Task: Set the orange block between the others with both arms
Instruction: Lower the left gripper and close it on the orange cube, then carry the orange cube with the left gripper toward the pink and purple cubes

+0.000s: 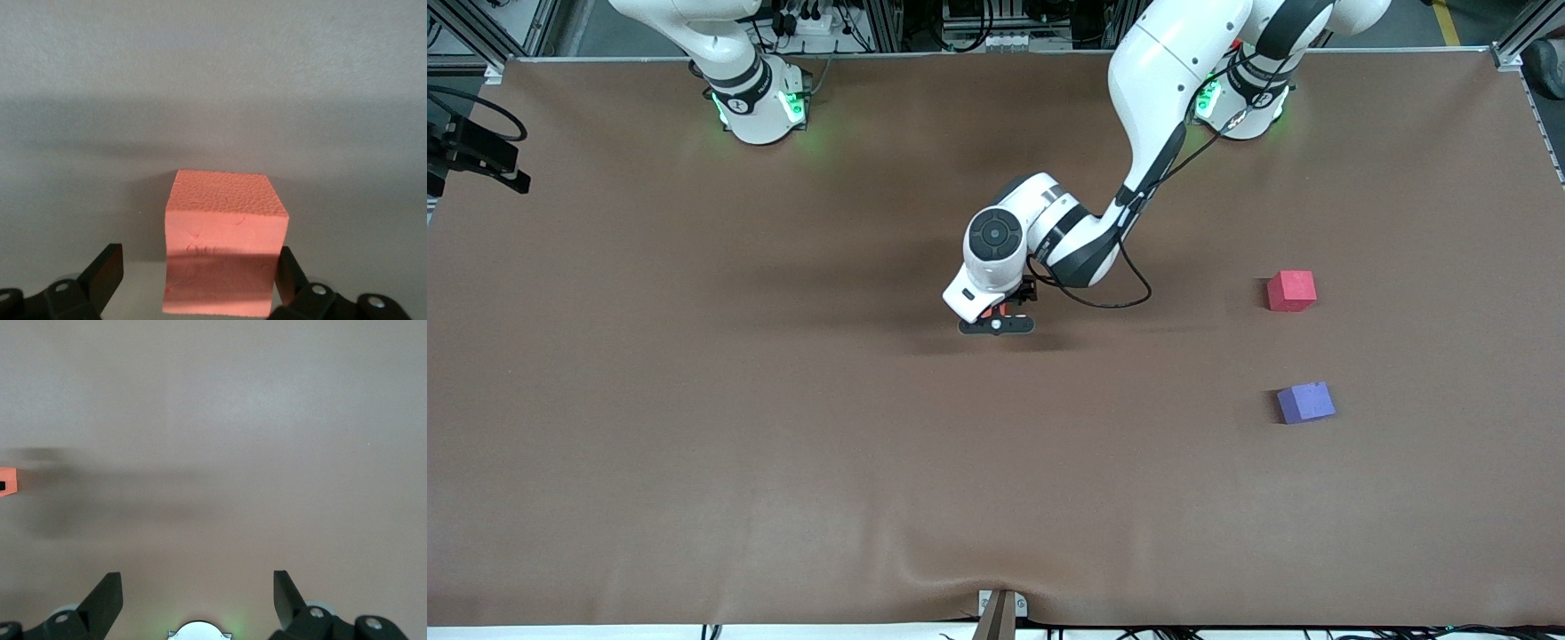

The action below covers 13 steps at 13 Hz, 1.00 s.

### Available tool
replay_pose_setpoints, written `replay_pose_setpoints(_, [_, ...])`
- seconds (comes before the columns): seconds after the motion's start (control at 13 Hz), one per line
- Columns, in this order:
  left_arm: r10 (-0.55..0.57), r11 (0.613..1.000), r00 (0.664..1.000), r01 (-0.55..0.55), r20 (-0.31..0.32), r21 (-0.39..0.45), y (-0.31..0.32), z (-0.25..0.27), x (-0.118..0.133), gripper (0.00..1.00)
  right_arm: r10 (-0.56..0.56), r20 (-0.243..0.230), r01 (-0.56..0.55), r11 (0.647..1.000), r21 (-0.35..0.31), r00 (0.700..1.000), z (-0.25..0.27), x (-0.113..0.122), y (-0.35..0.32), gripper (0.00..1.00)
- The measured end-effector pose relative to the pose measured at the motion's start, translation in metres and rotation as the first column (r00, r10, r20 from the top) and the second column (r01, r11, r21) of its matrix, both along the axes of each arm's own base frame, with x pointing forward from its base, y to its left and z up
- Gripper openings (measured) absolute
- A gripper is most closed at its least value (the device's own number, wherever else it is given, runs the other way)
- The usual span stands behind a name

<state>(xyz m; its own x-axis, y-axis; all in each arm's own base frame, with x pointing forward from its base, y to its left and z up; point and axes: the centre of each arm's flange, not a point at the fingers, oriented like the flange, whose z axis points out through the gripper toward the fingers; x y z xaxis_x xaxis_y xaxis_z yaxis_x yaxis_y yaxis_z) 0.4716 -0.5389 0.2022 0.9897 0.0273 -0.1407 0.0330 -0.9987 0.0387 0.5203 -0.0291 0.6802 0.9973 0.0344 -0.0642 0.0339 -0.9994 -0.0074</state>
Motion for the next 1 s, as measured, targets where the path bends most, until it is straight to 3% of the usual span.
replay_pose_setpoints(0.38, [0.004,1.000,1.000,-0.004,-0.006,-0.006,-0.002,-0.003,-0.002,0.96,-0.002,0.000,0.002,1.000,-0.001,1.000,0.000,0.000,-0.001,1.00])
replay_pose_setpoints(0.69, [-0.001,1.000,1.000,0.001,0.000,-0.012,-0.006,0.000,-0.003,0.57,-0.006,0.002,0.006,1.000,-0.002,1.000,0.000,0.000,-0.003,1.00])
replay_pose_setpoints(0.84, [0.007,0.999,1.000,-0.006,0.024,-0.032,-0.007,0.013,0.005,0.57,-0.007,0.001,0.007,1.000,-0.002,1.000,0.000,0.000,-0.004,1.00])
replay_pose_setpoints(1.0, [0.040,0.998,0.998,-0.037,0.057,-0.053,0.010,0.059,0.033,0.57,-0.008,0.000,0.008,1.000,-0.003,1.000,-0.001,0.001,-0.005,1.00])
